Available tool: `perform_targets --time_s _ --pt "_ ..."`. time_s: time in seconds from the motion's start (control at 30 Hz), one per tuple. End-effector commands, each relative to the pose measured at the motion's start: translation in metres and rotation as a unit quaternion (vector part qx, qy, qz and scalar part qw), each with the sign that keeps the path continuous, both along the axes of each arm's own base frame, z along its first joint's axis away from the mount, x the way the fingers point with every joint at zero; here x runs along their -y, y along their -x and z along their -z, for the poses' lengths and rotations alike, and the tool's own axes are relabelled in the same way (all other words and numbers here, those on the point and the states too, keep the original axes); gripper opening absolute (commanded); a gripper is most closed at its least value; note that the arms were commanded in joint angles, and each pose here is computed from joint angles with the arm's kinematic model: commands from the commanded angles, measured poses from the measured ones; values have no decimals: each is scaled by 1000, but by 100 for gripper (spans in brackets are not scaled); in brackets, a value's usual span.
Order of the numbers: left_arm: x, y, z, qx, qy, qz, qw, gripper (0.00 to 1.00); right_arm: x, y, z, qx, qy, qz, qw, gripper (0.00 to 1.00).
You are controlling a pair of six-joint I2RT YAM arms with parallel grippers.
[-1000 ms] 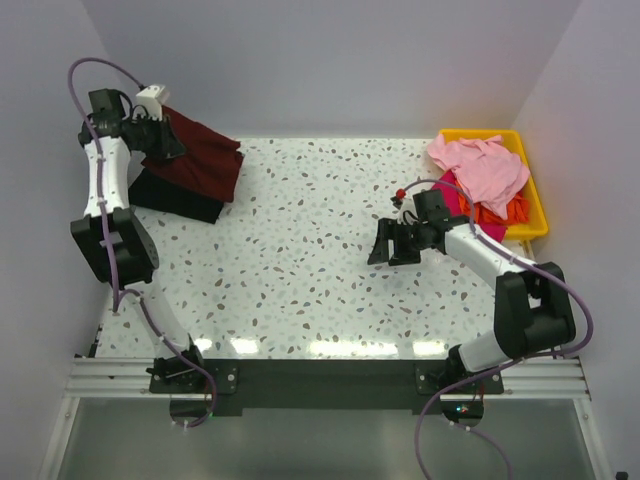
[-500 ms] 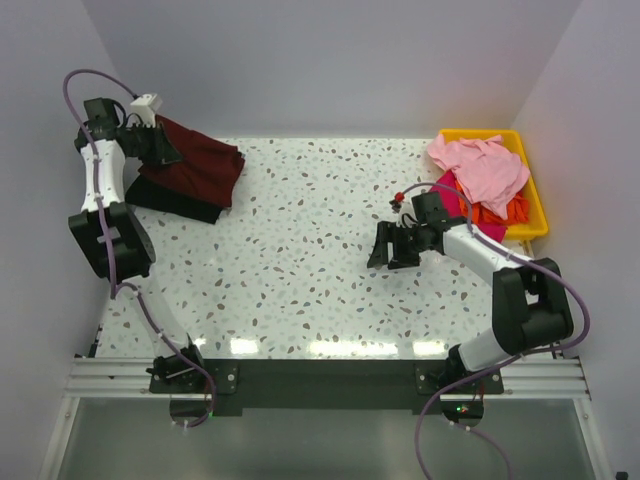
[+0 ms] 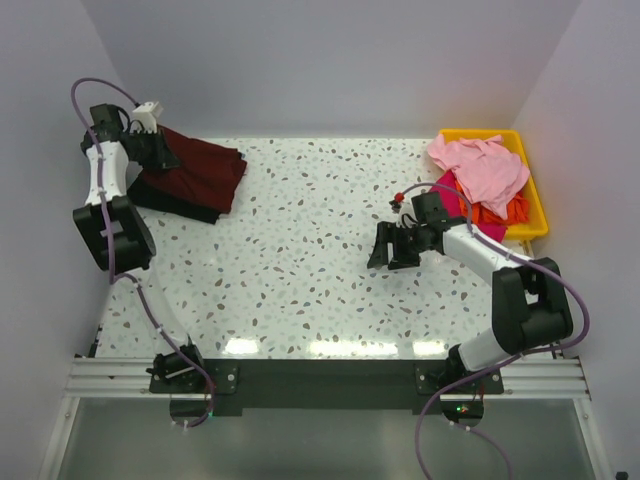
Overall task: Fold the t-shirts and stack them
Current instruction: Neatly place the folded tshirt to the corner
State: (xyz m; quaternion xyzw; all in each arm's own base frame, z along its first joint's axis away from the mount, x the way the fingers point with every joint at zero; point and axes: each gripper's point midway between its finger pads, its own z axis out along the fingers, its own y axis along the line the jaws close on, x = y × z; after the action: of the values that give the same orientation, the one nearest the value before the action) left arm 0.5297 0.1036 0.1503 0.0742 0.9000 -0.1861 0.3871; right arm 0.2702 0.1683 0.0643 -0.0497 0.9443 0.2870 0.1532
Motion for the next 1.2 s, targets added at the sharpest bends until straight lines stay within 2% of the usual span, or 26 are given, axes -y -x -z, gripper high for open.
perform_targets --time_s 0.0,0.07,0.1,0.13,0.2,0.27,0.33,0.37,0.4,0.43,0.47,0.5,0.57,0.6,0.63,0.67,0.7,0.77,0.87,0.93,0.97,1.03,1.17 --pt "-31 -29 -24 53 -42 -40 997 0 -5 0 -8 7 -9 -13 1000 72" --pt "-45 -34 -22 52 -63 -69 994 3 -4 0 -8 7 -7 -12 1000 73" --pt "-51 -38 -20 53 -72 -83 992 16 -4 1 -9 8 -5 -13 1000 73" --pt "-58 -39 -19 49 -77 -105 990 57 -3 2 -8 7 -3 -13 1000 73" --pt "-78 -39 -22 45 -109 -156 981 99 -1 1 -9 8 2 -11 1000 73" --pt "-87 -34 -22 36 -121 -187 974 100 -1 0 -12 12 4 -10 1000 74" --pt "-89 -30 -48 61 -124 -208 968 100 -1 -2 -19 22 3 -9 1000 75" --pt "-90 -20 -37 46 -127 -222 966 100 -1 -3 -23 28 3 -9 1000 78" --pt "-89 -16 -70 86 -133 -235 959 100 0 -4 -26 33 3 -8 999 82" --pt "-88 -9 -77 93 -126 -248 956 100 0 -5 -30 41 4 -8 999 84" --pt "-84 2 -65 80 -127 -258 954 100 0 -8 -35 49 4 -7 999 86" --pt "-80 10 -95 113 -129 -269 948 100 1 -8 -38 54 4 -7 999 87" --pt "-66 26 -87 98 -120 -287 945 100 2 -11 -44 66 6 -5 998 88" --pt "-59 35 -105 116 -121 -295 941 100 1 -11 -46 68 6 -7 998 88" --pt "-54 42 -106 114 -127 -302 938 100 2 -12 -47 72 8 -5 997 88" --pt "-39 50 -90 96 -142 -304 937 100 2 -13 -51 78 7 -4 997 88" --pt "-27 58 -101 110 -150 -303 935 100 3 -13 -52 81 8 -5 997 88" --pt "10 68 -85 96 -176 -284 938 100 3 -15 -56 91 8 -4 996 89" --pt "63 90 -88 111 -147 -251 950 100 4 -17 -64 106 7 -3 994 89" --pt "82 101 -86 115 -119 -251 954 100 5 -19 -67 110 8 0 994 90" --pt "109 111 -72 104 -111 -225 962 100 4 -19 -68 113 6 -1 994 90" --pt "134 126 -79 118 -80 -219 965 100 4 -21 -73 122 4 5 992 90" --pt "206 167 -45 96 -49 -159 981 100 6 -22 -74 136 4 17 991 90"
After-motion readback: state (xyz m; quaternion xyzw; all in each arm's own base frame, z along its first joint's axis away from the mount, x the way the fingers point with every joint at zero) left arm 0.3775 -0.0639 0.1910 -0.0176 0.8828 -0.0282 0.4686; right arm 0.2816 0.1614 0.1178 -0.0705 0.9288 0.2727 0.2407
